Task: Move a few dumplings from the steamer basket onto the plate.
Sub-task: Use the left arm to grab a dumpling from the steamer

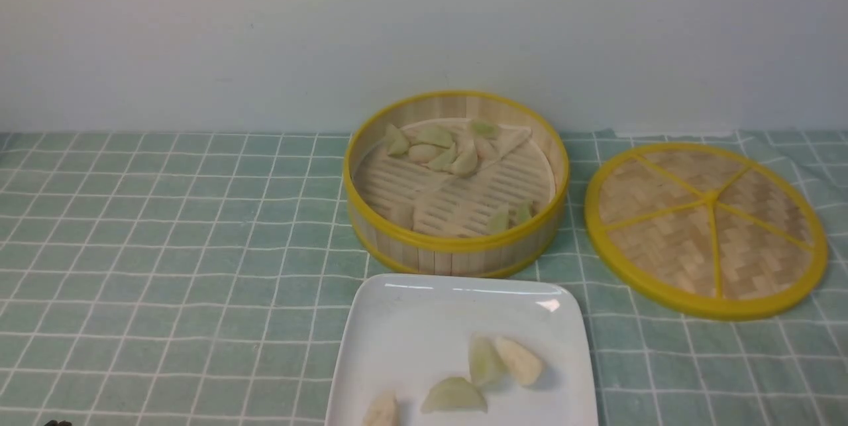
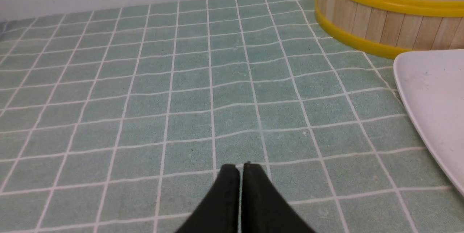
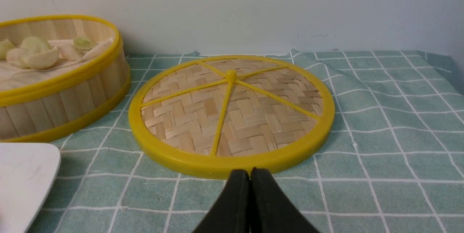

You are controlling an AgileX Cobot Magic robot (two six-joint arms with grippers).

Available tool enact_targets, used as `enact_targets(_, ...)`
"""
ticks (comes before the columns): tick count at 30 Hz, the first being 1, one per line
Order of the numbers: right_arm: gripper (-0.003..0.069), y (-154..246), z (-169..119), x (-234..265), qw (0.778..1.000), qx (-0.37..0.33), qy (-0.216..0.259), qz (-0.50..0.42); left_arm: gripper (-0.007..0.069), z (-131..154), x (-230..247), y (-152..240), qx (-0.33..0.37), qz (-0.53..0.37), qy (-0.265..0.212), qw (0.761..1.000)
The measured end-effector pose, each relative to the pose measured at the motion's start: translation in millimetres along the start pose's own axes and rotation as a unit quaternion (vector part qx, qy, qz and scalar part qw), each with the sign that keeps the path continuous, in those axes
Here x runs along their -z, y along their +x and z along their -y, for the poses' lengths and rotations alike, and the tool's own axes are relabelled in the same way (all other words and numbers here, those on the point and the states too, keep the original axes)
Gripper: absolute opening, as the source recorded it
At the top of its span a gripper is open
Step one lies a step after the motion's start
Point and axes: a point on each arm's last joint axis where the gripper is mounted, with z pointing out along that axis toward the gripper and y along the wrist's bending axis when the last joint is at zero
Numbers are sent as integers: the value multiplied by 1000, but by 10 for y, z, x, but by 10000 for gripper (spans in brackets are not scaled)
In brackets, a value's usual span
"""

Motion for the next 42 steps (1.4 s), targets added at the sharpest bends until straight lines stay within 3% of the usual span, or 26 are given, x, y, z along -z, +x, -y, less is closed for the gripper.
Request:
enact_targets(2,-13,0,0,0,1000,0,0,0,-6,5,-1,-14,16,7,12,1000)
enact_targets(5,-13,0,0,0,1000,-1,0,0,-6,28,7,-114,135,61,24,989)
enact_targets(7,-13,-1,-2,0,1000,-4,-1,0,-6,28,11,-143,159,77,28,984)
enact_targets(11,-13,-92,-52,3,983,-171,-39,52,-6,-23,57,-317,243,176,31,954)
enact_targets(12,-13,-109,-54,5,980,-186,-42,60,-6,-32,65,-336,246,188,30,951)
enact_targets(14,-13,-194,-56,21,948,-294,-64,100,-6,-96,119,-440,277,256,20,926)
enact_targets(18,-13,-268,-37,41,916,-369,-78,137,-6,-154,348,-796,305,359,27,882)
enact_targets(19,-13,-270,-36,41,915,-370,-78,138,-6,-151,365,-823,303,362,29,881)
enact_targets(20,-13,-289,-28,47,907,-386,-81,148,-6,-103,512,-1117,280,363,48,888)
enact_targets(22,-13,-304,-22,52,902,-395,-82,157,-6,-68,555,-1271,263,345,56,899)
enact_targets(23,-13,-304,-22,52,899,-401,-83,156,-6,-24,565,-1453,237,306,61,920)
enact_targets(25,-13,-356,-44,74,902,-398,-88,139,-6,57,496,-1778,194,190,69,960)
enact_targets(26,-13,-356,-44,74,903,-397,-87,139,-6,62,440,-1804,191,170,68,964)
enact_targets(28,-13,-618,-103,197,926,-350,-96,106,-6,122,191,-2038,146,12,74,986)
enact_targets(32,-13,-1189,-188,372,971,-222,-90,10,-6,173,-340,-2224,73,-190,99,974)
enact_targets(34,-13,-1396,-222,400,979,-175,-91,-41,-6,174,-637,-2271,50,-237,104,965)
enact_targets(36,-13,-1613,-266,353,980,-124,-96,-120,-6,185,-988,-2300,29,-279,125,952)
enact_targets(39,-13,-1848,-318,207,964,-54,-112,-233,-6,223,-1514,-2351,4,-321,170,932)
enact_targets(42,-13,-1942,-339,104,954,-25,-124,-272,-6,271,-1866,-2405,-14,-336,208,918)
